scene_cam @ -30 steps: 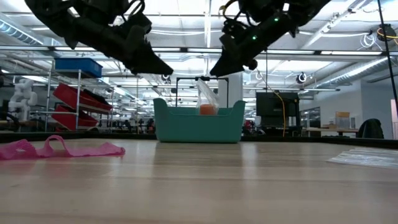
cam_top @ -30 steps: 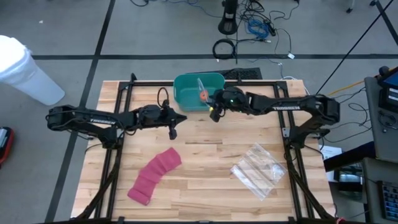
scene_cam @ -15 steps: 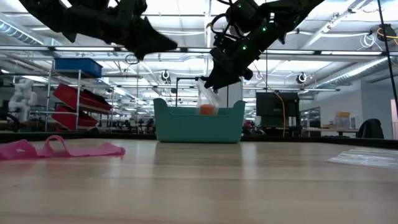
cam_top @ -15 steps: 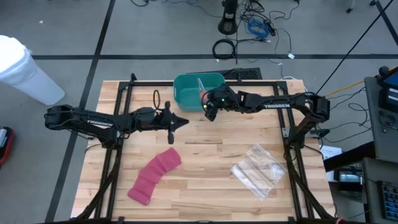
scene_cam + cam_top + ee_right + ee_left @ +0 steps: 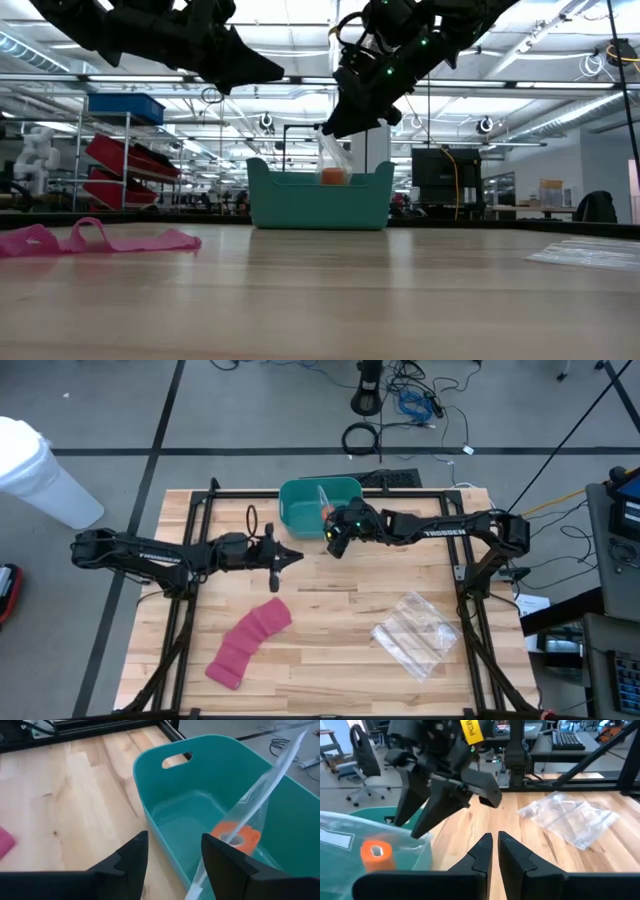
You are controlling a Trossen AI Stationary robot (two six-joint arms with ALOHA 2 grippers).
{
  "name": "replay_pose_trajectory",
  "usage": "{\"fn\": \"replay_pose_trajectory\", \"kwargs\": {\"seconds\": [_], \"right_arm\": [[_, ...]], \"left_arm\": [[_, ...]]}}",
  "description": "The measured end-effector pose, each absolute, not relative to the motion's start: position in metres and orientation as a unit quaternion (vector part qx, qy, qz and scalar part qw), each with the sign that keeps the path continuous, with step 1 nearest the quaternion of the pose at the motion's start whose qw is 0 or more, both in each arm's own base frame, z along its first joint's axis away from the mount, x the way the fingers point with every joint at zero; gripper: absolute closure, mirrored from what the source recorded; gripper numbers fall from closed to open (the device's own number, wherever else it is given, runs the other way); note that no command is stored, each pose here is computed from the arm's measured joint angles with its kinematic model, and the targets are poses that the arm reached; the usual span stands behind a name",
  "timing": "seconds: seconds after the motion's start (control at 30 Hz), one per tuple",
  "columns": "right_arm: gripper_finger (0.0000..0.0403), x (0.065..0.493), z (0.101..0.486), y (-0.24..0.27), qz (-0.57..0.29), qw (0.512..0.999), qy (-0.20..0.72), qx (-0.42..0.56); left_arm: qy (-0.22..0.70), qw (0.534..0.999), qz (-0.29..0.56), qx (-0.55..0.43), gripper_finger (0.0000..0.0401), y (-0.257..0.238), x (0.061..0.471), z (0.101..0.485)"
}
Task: Roll bandage
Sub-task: Put the transparent zip bag into the green bin
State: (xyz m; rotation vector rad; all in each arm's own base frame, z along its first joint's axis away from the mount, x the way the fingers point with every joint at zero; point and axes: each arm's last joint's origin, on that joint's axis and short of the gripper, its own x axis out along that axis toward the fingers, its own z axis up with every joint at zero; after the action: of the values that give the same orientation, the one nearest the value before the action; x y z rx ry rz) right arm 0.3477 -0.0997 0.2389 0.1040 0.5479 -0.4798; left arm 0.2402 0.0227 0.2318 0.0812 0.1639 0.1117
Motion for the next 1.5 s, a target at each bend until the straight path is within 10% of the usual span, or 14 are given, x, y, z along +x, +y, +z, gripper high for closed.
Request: {"fn": "replay_pose_trajectory", "kwargs": {"seconds": [1.5], "right_arm": [[0.0236,0.351,0.271,-0.115,-0.267,0.911,0.308,0.063]], "left_arm": [[0.05,0.997,0.051,0.041,0.0366,0.018,0.227,0.209]]}}
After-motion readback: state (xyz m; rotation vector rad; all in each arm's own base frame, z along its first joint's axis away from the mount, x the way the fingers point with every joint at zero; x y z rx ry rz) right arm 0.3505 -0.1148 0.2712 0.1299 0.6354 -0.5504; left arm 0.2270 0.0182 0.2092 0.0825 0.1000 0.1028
